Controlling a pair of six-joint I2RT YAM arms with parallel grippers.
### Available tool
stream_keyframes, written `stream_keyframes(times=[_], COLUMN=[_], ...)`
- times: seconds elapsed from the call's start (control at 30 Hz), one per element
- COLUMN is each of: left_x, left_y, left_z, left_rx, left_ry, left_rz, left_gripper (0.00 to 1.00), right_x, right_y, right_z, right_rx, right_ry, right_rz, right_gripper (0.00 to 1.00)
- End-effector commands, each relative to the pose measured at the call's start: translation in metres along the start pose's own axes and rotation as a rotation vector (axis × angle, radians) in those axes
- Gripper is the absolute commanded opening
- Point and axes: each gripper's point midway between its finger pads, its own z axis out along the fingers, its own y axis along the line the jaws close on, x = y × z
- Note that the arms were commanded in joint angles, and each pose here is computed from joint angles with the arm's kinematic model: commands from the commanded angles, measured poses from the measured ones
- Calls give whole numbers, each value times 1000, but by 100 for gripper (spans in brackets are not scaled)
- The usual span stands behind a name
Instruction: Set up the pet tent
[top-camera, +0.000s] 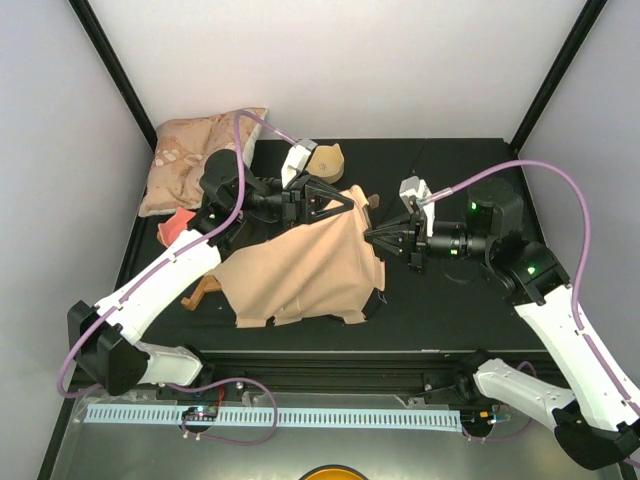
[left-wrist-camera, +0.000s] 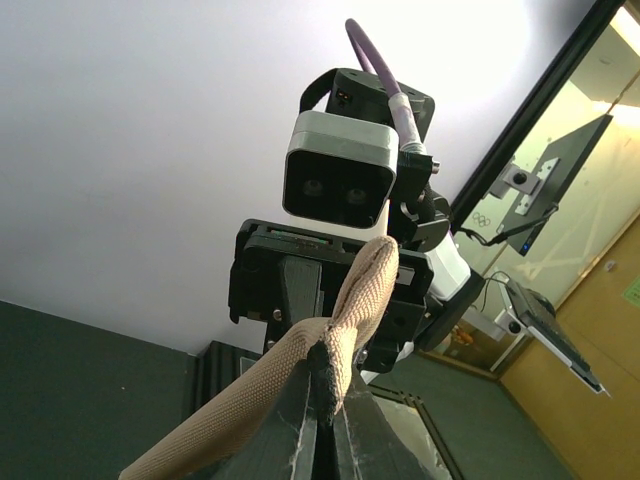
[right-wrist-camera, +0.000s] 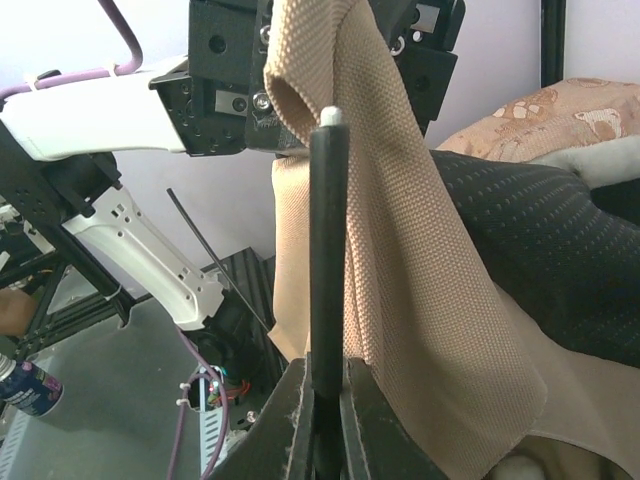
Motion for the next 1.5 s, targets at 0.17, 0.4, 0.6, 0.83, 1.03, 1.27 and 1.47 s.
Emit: stream_keyframes(times=[0.17, 0.4, 0.6, 0.83, 1.03, 1.27, 1.47], left_x=[-67, -67, -64, -61, -55, -34, -15], left_y=[-86, -82, -79, -82, -83, -74, -63], left_z=[-18, -16, -12, -8, -5, 3, 7], left_rx=[59, 67, 77, 98, 113, 99, 76], left_ry=[-225, -219, -204, -181, -152, -58, 14], left_rz=[369, 347, 337, 342, 344, 336, 329], left_gripper=[2, 2, 2, 2, 2, 2, 2], right_x=[79, 76, 71, 68, 65, 61, 58], right_y=[-9, -8, -7, -10, -12, -14, -14], right_z=[4, 5, 7, 9, 10, 10, 10], right_rx=[5, -17, -32, -22, -8, -1, 0], right_ry=[246, 261, 264, 262, 258, 257, 251], right_rz=[219, 203, 190, 188, 185, 188, 186], right_gripper=[1, 1, 1, 1, 1, 1, 1])
